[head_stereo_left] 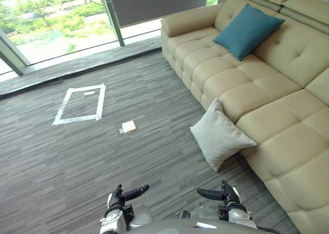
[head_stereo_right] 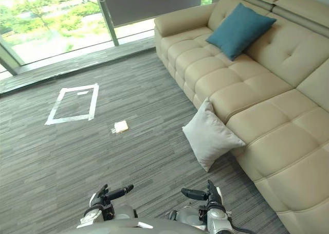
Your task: Pick up cushions and gather them together orderly.
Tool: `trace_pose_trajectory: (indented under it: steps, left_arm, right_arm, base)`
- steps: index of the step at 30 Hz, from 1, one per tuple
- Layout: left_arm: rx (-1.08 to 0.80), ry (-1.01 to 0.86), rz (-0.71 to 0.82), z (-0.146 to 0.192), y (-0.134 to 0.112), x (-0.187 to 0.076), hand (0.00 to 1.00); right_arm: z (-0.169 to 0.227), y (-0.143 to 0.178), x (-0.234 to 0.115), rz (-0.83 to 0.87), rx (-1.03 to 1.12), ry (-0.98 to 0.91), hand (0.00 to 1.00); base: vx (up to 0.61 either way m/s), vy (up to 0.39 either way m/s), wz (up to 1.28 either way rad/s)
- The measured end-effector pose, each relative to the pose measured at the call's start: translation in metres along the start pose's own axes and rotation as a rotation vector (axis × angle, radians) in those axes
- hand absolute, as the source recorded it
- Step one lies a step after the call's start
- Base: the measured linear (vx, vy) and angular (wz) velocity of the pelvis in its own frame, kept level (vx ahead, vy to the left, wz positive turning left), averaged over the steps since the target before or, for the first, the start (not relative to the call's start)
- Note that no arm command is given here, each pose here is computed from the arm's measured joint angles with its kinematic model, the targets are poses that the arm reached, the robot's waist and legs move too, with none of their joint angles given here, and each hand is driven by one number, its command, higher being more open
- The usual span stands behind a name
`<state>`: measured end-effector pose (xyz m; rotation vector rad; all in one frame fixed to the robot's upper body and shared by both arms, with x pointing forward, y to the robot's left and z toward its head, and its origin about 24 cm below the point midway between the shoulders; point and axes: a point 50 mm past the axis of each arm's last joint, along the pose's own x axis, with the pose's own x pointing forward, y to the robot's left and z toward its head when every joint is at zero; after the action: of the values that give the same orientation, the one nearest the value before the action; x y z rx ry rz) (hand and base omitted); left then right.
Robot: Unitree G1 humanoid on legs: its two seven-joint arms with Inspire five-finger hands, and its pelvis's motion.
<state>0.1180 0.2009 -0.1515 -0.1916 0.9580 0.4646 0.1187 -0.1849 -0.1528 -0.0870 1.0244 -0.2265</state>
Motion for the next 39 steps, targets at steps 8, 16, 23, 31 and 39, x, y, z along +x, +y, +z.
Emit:
trace_pose_trajectory:
  steps: [8, 16, 23, 31, 39]
  left_arm:
    - [-0.02, 0.01, 0.009, -0.004, -0.001, -0.001, 1.0]
    - [0.069, 0.038, 0.004, -0.007, 0.003, 0.001, 1.0]
    - [0.126, 0.064, -0.012, -0.012, 0.006, 0.001, 1.0]
    - [0.154, 0.052, -0.08, -0.009, -0.012, 0.0, 1.0]
    - [0.147, 0.032, -0.054, -0.007, -0.005, 0.0, 1.0]
  right_arm:
    - [-0.008, -0.001, -0.001, -0.008, -0.011, 0.028, 1.0]
    - [-0.003, 0.008, -0.002, 0.022, 0.005, 0.005, 1.0]
    - [0.016, 0.018, 0.0, 0.045, -0.002, -0.059, 1.0]
    - [0.0, -0.011, 0.002, -0.05, 0.063, 0.012, 1.0]
    - [-0.002, 0.003, 0.0, -0.006, 0.006, 0.009, 1.0]
  base:
    - [0.36, 0.22, -1.0]
    - [0.42, 0.325, -0.89]
    - [0.25, -0.052, -0.48]
    - [0.16, -0.2, 0.05]
    - [0.15, 0.161, -0.89]
